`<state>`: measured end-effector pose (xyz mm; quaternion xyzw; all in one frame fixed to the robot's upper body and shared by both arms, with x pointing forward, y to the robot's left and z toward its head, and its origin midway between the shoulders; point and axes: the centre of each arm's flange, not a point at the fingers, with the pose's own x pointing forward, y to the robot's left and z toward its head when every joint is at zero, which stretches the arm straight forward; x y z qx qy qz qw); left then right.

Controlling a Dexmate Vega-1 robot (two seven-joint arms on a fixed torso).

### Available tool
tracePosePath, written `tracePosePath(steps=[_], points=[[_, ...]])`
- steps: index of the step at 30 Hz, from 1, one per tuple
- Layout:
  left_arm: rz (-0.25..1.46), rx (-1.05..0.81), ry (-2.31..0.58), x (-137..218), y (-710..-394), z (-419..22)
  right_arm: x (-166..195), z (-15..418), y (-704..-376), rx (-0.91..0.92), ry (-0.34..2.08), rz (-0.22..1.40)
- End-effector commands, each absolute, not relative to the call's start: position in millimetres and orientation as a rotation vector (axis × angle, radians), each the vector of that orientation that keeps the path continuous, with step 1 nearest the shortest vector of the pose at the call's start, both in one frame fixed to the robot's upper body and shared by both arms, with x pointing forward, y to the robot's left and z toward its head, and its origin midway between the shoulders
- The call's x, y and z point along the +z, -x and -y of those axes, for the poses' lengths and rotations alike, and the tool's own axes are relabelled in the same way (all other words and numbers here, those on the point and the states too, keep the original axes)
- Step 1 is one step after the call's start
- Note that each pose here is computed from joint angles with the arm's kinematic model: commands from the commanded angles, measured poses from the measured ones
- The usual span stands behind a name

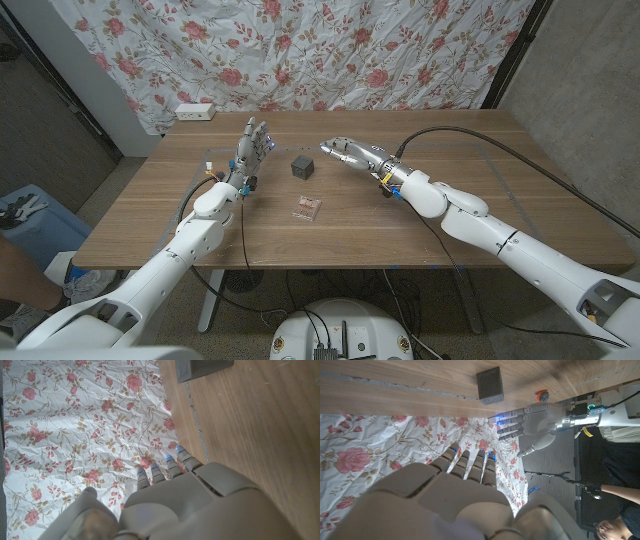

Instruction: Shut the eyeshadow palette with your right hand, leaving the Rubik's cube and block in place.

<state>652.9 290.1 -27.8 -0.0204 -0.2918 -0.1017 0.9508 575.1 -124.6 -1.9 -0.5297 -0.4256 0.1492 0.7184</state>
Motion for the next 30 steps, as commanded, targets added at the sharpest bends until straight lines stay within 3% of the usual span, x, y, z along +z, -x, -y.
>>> tracePosePath(steps=[1,30], points=[[0.594,-0.207,0.042,-28,-653,-290,5,164,-588,0.255,1.067,0.870],[0.593,-0.207,0.042,-28,-653,-290,9,224,-609,0.148,0.887,0.778]])
